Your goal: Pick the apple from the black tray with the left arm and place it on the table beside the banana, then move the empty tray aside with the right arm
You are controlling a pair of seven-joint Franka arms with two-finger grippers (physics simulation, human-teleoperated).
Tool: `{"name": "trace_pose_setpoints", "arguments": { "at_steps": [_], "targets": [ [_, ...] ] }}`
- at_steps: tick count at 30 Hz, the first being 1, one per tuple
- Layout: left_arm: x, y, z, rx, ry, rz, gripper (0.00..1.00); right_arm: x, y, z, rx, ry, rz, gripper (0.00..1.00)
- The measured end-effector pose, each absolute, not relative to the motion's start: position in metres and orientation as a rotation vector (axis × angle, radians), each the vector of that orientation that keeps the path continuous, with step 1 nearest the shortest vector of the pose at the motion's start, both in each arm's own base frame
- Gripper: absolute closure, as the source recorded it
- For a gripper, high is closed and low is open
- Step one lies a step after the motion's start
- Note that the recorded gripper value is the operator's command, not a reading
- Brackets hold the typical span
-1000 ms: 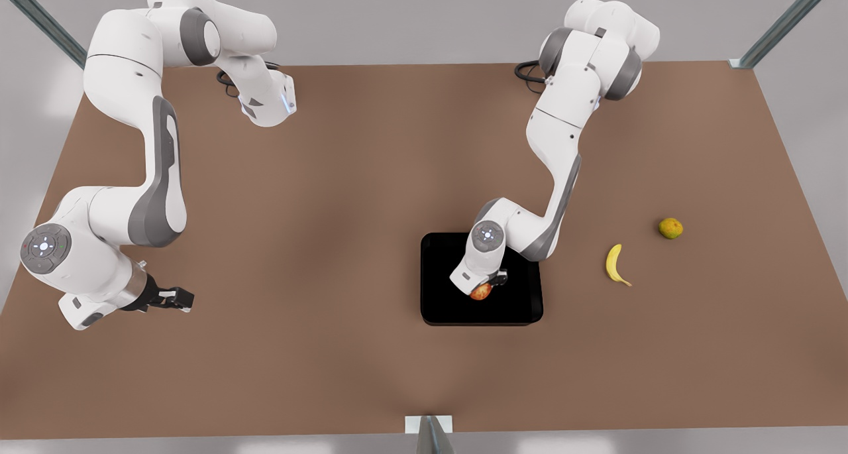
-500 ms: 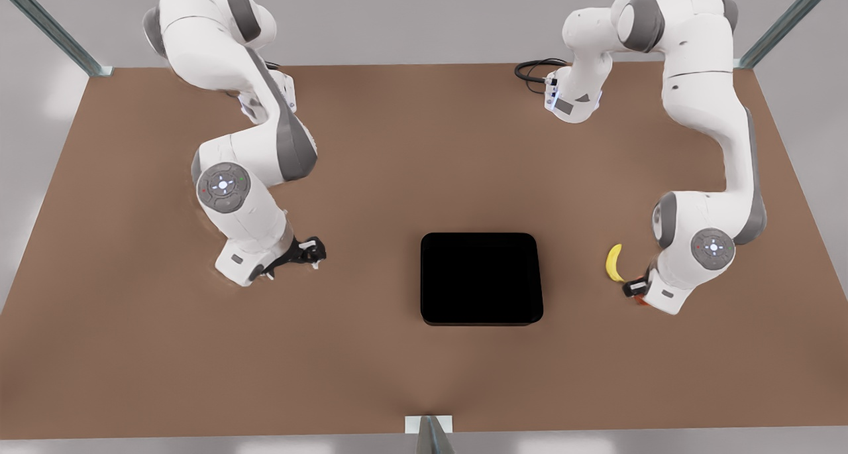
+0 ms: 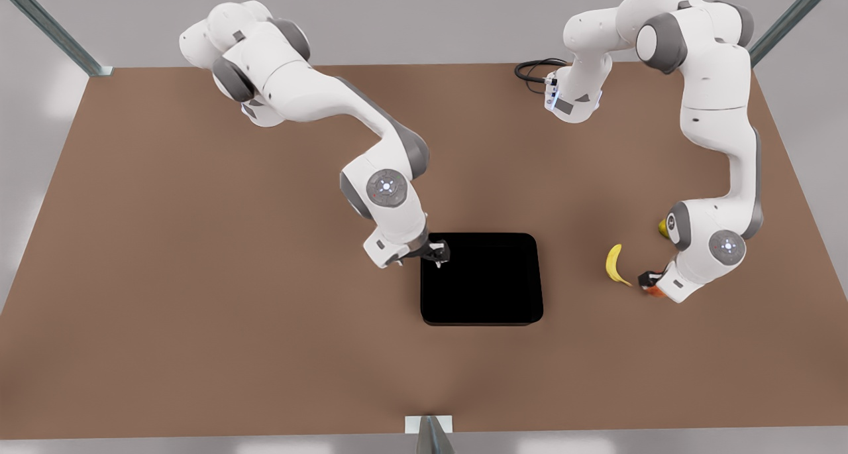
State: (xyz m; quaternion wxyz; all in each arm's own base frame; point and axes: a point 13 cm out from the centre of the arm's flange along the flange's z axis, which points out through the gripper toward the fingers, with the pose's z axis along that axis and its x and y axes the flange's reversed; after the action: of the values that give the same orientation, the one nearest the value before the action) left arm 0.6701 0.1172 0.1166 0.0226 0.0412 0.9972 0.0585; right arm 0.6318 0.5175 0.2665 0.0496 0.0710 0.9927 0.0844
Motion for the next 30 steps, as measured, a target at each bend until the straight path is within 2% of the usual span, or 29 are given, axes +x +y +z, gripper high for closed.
{"name": "trace_pose_setpoints", "arguments": {
  "at_steps": [2,3,4,5,6,7,9,19,22,25,27,29,30],
  "targets": [
    [0.739,0.09,0.259,0.093,2.925,0.109,0.0,0.636,0.518,0.248,0.293,3.01,0.241,0.0],
    [0.752,0.067,0.33,0.076,2.874,0.04,0.0,0.637,0.517,0.24,0.329,3.005,0.234,0.0],
    [0.741,0.049,0.377,0.067,2.868,-0.011,0.0,0.637,0.517,0.231,0.359,3.003,0.227,0.0],
    [0.708,0.048,0.393,0.046,2.912,-0.039,0.0,0.636,0.518,0.222,0.384,3.005,0.218,0.0],
    [0.674,0.056,0.392,0.008,2.963,-0.059,0.0,0.635,0.519,0.212,0.408,3.005,0.212,0.0],
    [0.655,0.062,0.39,-0.021,2.999,-0.075,0.0,0.635,0.519,0.203,0.433,3.004,0.208,0.0],
    [0.638,0.063,0.387,-0.033,3.048,-0.085,0.0,0.634,0.52,0.186,0.471,3.003,0.203,0.0],
    [0.618,0.053,0.377,-0.001,3.146,-0.064,0.0,0.629,0.523,0.121,0.453,3.013,0.201,0.0],
    [0.616,0.051,0.376,0.003,3.155,-0.059,0.0,0.623,0.521,0.101,0.406,3.025,0.194,0.05],
    [0.616,0.047,0.375,0.014,3.161,-0.055,0.0,0.622,0.523,0.088,0.357,3.028,0.203,0.24],
    [0.616,0.043,0.374,0.026,3.164,-0.05,0.0,0.623,0.525,0.088,0.328,3.024,0.218,0.49],
    [0.615,0.043,0.374,0.025,3.166,-0.047,0.0,0.625,0.527,0.089,0.304,3.018,0.233,0.61],
    [0.615,0.044,0.374,0.024,3.167,-0.046,0.0,0.625,0.527,0.09,0.293,3.016,0.238,0.64]
  ]
}}
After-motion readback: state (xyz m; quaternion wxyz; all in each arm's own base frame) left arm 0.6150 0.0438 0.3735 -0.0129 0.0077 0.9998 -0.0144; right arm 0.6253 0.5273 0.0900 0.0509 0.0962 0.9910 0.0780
